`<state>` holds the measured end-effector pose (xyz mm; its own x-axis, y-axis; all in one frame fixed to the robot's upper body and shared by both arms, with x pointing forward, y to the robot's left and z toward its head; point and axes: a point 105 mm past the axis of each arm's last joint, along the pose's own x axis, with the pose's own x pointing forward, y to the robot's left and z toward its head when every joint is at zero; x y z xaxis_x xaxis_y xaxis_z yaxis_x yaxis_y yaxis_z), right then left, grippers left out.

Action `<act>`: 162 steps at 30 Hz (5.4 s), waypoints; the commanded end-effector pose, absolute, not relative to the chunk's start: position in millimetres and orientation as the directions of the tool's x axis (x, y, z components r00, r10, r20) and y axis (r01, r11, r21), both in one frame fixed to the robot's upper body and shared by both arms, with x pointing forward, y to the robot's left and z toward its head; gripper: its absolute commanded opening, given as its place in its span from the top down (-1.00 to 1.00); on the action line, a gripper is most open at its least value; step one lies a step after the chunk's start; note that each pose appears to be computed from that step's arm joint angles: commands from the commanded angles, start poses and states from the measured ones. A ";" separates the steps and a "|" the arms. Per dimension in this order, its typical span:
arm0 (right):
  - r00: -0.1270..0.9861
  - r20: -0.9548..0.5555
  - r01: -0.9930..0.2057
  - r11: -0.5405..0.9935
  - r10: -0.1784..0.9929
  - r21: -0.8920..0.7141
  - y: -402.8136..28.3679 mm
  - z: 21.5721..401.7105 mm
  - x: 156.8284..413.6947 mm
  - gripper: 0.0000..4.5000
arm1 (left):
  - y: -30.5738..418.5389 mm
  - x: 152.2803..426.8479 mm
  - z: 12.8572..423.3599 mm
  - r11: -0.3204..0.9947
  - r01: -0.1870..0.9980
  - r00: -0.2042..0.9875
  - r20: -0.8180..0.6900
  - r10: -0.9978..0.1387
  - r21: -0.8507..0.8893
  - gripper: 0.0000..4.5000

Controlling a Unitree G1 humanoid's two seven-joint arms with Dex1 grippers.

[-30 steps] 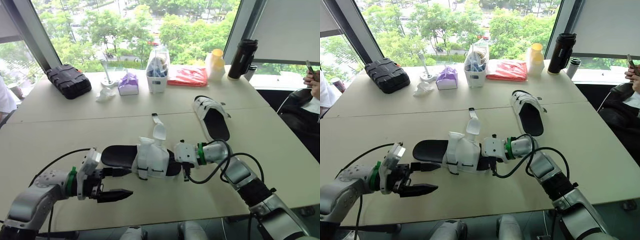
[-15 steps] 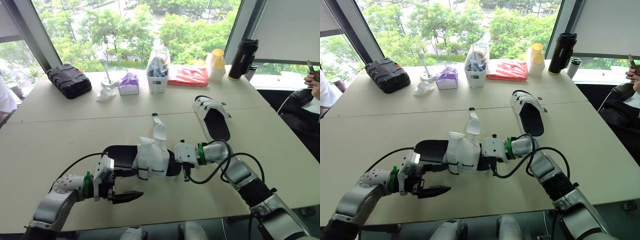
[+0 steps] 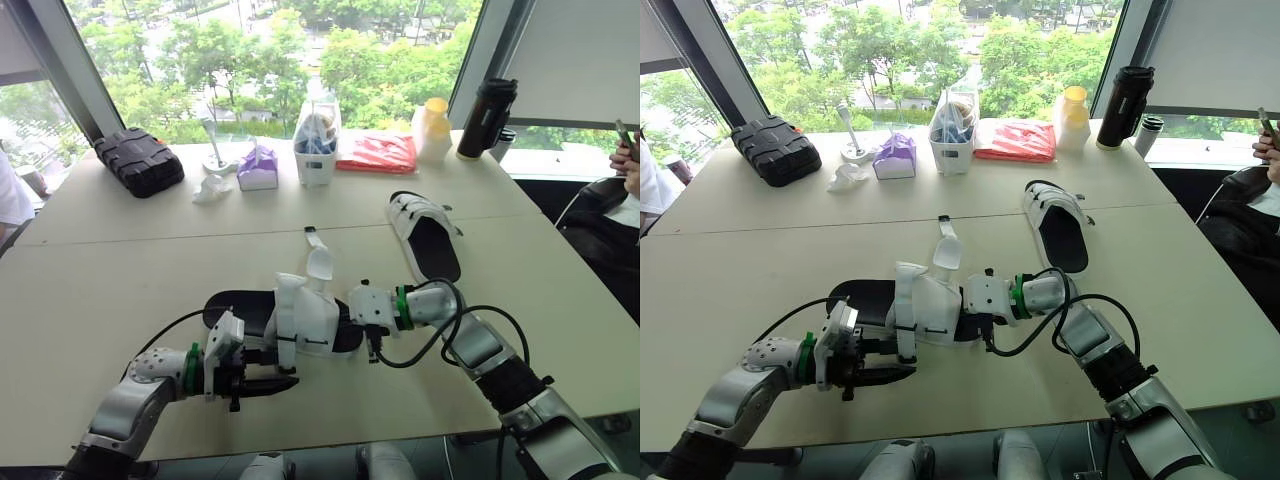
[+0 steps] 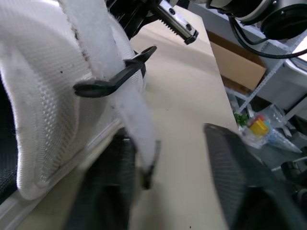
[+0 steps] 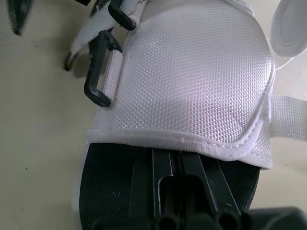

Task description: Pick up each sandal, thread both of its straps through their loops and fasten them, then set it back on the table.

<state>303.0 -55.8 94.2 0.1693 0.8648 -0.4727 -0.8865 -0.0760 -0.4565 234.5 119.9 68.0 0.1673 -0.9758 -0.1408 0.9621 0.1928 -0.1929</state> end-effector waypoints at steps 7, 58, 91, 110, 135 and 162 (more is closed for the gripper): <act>0.173 -0.500 -0.894 -0.077 0.849 -0.441 -59.8 88.5 303.5 1.00 | 122.1 200.4 48.2 0.133 0.953 0.074 -0.214 -0.974 -0.273 0.99; 0.179 -0.481 -0.878 -0.082 0.858 -0.472 -50.6 90.4 313.5 1.00 | 125.5 282.5 156.7 0.070 0.742 0.221 0.144 -0.965 -0.667 0.99; 0.182 -0.483 -0.873 -0.086 0.856 -0.480 -49.2 90.7 315.2 1.00 | 117.6 344.7 146.8 0.391 0.809 0.432 -0.007 -0.902 -0.439 -0.99; 0.186 -0.487 -0.872 -0.085 0.853 -0.482 -50.5 88.9 314.4 1.00 | 119.4 345.8 148.1 0.379 0.868 0.390 -0.033 -0.920 -0.320 0.78; 0.182 -0.492 -0.874 -0.089 0.851 -0.477 -53.2 89.0 312.9 1.00 | 139.0 357.5 183.5 0.469 0.862 0.505 0.241 -0.829 -0.193 0.99; 0.186 -0.493 -0.876 -0.084 0.850 -0.476 -53.7 88.3 310.4 1.00 | 113.3 370.9 114.7 0.484 0.844 0.491 -0.034 -0.871 -0.232 0.99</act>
<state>311.8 -48.5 95.4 0.1813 0.8671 -0.4641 -0.8680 -0.0808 -0.4900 371.6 114.5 117.4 0.4998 -0.8661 0.0080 0.8376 0.4810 -0.2589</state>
